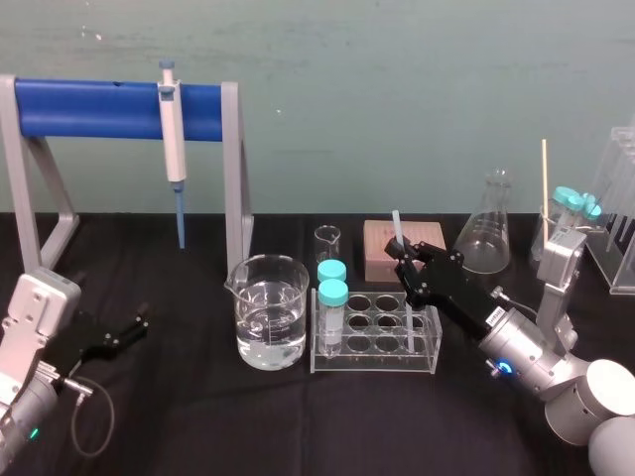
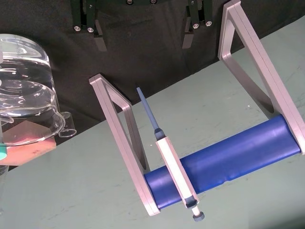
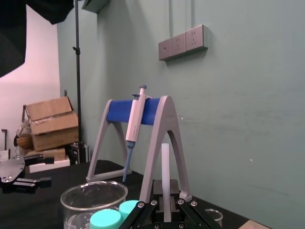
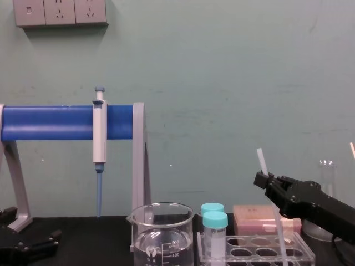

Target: Pick up the stirring rod with one hand, then place it down.

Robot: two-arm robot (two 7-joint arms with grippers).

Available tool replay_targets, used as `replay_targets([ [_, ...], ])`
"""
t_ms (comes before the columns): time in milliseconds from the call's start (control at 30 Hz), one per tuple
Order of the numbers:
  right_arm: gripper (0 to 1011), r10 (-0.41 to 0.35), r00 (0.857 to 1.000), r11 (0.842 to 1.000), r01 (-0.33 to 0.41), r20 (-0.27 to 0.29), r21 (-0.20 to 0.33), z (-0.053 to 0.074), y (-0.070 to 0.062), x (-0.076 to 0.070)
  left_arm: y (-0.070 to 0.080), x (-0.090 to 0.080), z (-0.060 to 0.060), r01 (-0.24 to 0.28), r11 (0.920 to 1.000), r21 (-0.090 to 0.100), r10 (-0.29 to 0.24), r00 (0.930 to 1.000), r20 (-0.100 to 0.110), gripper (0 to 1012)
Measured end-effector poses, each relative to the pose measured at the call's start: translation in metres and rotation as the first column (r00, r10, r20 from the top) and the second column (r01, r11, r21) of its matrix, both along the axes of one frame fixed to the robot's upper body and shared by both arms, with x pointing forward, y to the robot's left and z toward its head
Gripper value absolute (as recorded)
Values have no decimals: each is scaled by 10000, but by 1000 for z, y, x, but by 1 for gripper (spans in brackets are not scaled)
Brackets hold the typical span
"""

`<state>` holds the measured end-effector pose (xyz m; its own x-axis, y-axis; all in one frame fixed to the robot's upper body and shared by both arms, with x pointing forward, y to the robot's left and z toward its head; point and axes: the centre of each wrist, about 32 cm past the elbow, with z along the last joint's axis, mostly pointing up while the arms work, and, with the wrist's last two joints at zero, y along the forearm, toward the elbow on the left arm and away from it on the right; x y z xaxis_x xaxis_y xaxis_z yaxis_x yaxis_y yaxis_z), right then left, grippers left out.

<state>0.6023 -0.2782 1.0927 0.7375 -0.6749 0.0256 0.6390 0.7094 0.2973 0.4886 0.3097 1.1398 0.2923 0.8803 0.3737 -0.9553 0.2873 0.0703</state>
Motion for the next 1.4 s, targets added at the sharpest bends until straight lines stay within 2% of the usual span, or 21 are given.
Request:
replay_targets([
  [700,82,-30,10000,10000,30,-35,-41,0,0,0,0,0,0,1,10000,0,-1,10000,0,1000],
  [867,199,-25,10000,10000,25,-21,-40,0,0,0,0,0,0,1,10000,0,-1,10000,0,1000],
  [900,257,-23,10000,10000,23,-18,-40,0,0,0,0,0,0,0,10000,0,0,10000,1,1000],
  [1000,329,-21,10000,10000,21,-16,-39,0,0,0,0,0,0,0,10000,0,0,10000,0,1000],
  [1033,397,-20,10000,10000,20,-15,-38,0,0,0,0,0,0,0,10000,0,0,10000,0,1000],
  [1133,457,-17,10000,10000,17,-10,-38,0,0,0,0,0,0,0,10000,0,0,10000,1,1000],
  [1167,520,-17,10000,10000,17,-9,-38,0,0,0,0,0,0,0,10000,1,0,10000,1,1000],
  [1367,676,-12,10000,10000,12,-1,-36,0,0,0,0,0,0,0,10000,1,0,10000,0,1000],
  [1400,732,-13,10000,10000,13,1,-35,0,0,0,0,0,0,1,10000,1,-1,10000,0,1000],
])
